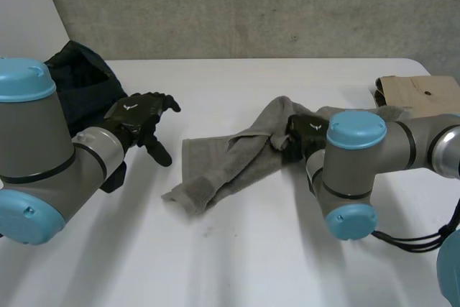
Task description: Fold the laundry.
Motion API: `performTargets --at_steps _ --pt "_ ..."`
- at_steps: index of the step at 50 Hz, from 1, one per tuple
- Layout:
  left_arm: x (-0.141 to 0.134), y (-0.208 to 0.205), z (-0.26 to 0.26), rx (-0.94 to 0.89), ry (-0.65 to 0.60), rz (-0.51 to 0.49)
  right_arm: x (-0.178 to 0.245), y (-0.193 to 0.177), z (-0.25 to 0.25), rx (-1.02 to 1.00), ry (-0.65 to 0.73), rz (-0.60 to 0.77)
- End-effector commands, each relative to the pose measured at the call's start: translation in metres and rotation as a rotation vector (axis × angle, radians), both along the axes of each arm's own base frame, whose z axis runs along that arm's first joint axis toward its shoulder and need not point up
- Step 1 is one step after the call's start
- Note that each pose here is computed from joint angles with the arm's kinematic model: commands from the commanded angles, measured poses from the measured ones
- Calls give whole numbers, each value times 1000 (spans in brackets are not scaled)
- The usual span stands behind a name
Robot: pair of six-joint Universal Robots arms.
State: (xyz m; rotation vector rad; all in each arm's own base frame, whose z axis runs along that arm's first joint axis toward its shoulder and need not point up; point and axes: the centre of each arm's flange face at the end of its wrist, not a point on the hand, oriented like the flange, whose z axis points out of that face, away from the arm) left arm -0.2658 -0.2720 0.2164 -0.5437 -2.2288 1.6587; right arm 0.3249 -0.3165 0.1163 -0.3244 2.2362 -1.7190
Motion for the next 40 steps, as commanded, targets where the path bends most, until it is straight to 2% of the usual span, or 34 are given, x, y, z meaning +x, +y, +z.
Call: performTargets --at_steps 1,5,10,16,20,29,32,35,40 --pt "-1 -2 2 -10 6 -7 -2 -4 53 -154 42 19" --pt "-4 -8 6 -24 15 -11 -9 10 117 -312 119 60" --pt "-13 -18 3 -31 22 -22 -11 48 182 -506 198 219" --pt "-33 -28 -8 -29 28 -62 -26 103 264 -694 153 328" --pt "-52 -27 -23 4 47 -141 -43 139 314 -824 102 332" --pt "-77 -14 -50 161 164 -276 -60 164 347 -873 12 325" --pt "-77 -15 -52 187 190 -271 -61 163 343 -850 20 319" --pt "-80 -2 -55 272 226 -294 -72 146 341 -834 51 248" --pt "-80 36 -38 412 267 -430 -103 103 334 -797 125 91"
